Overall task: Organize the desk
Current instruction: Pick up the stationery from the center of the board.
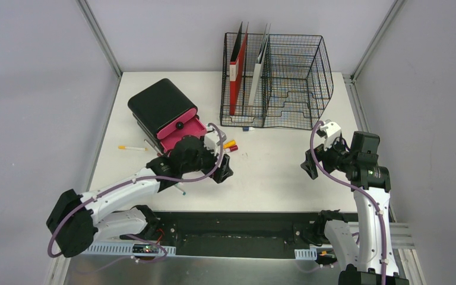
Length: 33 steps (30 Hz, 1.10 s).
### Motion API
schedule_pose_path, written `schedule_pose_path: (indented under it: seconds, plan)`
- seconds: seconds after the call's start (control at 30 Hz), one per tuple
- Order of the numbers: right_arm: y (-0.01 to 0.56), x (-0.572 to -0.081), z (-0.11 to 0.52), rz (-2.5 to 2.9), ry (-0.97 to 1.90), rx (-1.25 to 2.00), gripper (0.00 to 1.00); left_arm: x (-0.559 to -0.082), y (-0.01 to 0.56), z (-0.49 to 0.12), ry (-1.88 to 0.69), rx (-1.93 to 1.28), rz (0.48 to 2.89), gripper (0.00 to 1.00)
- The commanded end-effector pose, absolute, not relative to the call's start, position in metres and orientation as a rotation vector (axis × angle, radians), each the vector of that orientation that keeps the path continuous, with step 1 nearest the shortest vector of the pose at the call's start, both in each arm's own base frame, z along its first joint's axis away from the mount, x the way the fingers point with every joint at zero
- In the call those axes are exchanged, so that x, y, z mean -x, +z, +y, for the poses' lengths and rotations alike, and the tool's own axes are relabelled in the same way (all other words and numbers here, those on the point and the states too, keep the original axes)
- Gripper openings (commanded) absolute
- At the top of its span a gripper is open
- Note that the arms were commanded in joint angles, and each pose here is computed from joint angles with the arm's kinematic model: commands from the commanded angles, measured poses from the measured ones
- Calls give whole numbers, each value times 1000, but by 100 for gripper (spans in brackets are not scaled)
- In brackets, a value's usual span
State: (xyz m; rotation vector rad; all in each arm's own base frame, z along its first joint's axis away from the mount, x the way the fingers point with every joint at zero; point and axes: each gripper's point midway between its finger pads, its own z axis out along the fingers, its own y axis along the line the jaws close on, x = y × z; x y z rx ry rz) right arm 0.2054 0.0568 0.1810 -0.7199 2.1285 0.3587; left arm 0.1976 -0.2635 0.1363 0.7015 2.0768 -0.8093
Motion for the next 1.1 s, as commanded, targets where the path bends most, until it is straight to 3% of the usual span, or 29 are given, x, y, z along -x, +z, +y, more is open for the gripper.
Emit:
schedule_pose_path:
  seconds: [0.0,0.2,0.8,1.07]
  plan:
    - [182,-206,58,2113,362,733,99,-210,159,-289,-838,-831,1968,91]
    - [181,-207,57,2119,364,729,99,-232,138,-302,-758,-912,2028,85]
    - [182,-206,57,2112,363,730,99,-333,86,-300,-432,-917,2250,52]
    - [181,-206,57,2114,367,731,99,-351,72,-294,-404,-940,2304,52]
